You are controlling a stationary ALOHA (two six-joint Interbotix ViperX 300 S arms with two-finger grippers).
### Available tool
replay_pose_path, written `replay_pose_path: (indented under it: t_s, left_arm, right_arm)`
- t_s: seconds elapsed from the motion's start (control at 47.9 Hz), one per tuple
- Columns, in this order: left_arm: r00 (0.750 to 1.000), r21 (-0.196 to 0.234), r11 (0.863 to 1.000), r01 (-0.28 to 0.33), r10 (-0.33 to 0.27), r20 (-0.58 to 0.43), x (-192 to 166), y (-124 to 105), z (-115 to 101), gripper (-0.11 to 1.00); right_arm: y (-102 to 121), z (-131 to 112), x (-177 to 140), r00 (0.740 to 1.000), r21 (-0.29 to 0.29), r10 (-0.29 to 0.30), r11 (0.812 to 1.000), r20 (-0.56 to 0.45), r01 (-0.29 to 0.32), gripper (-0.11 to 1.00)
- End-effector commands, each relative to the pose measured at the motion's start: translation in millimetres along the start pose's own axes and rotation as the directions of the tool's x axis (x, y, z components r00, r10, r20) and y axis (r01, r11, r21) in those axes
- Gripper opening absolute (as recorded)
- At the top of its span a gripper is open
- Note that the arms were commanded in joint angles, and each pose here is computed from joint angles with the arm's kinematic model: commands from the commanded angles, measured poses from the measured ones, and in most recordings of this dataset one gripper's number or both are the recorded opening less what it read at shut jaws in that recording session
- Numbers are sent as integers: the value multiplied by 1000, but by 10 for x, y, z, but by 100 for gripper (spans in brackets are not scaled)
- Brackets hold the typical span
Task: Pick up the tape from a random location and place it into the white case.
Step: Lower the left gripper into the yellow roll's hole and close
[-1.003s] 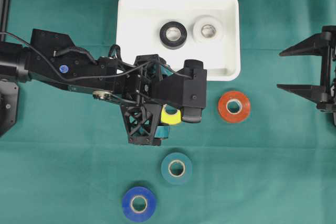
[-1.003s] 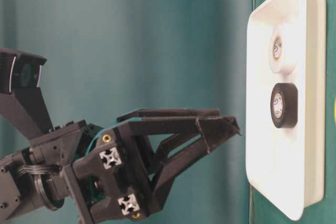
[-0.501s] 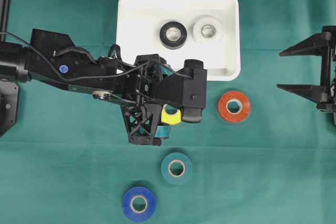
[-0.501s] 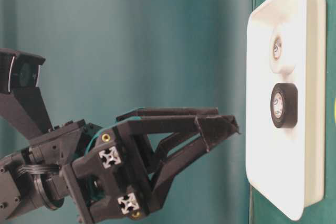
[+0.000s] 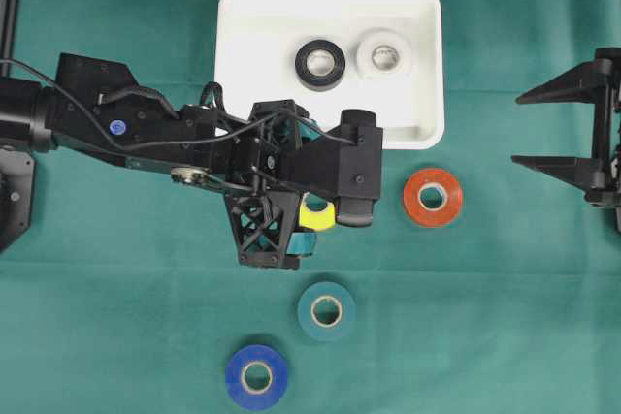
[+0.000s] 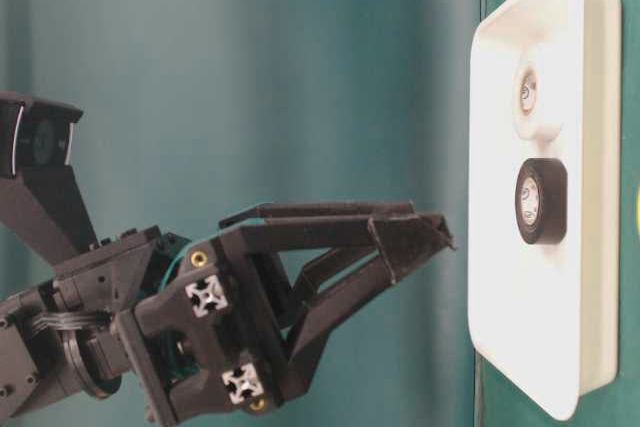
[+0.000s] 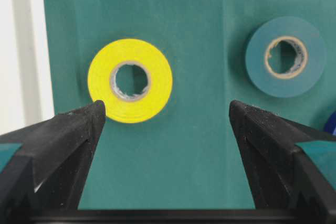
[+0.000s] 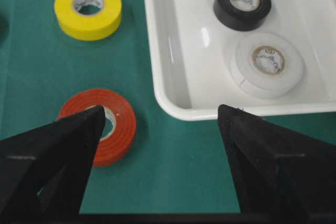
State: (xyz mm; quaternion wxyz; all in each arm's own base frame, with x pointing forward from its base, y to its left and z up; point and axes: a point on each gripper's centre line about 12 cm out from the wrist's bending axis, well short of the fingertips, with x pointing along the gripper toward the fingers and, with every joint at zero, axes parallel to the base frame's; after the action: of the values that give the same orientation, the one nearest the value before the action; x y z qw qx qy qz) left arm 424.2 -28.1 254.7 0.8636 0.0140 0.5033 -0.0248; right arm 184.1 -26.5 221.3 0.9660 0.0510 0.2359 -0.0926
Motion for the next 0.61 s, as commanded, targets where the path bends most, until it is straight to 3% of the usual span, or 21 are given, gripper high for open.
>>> replay_pose_path:
  t_s: [0.0, 0.585]
  left_arm:
    - [999, 2, 1000, -3, 3, 41, -96, 9, 83, 95]
    - [999, 2, 1000, -2, 2, 43, 465, 14, -99, 95]
  right_arm:
    - [8, 111, -10, 1000, 2, 2, 1000, 26, -2, 82]
    - [8, 109, -7, 1000, 1, 1, 1000, 24, -1, 82]
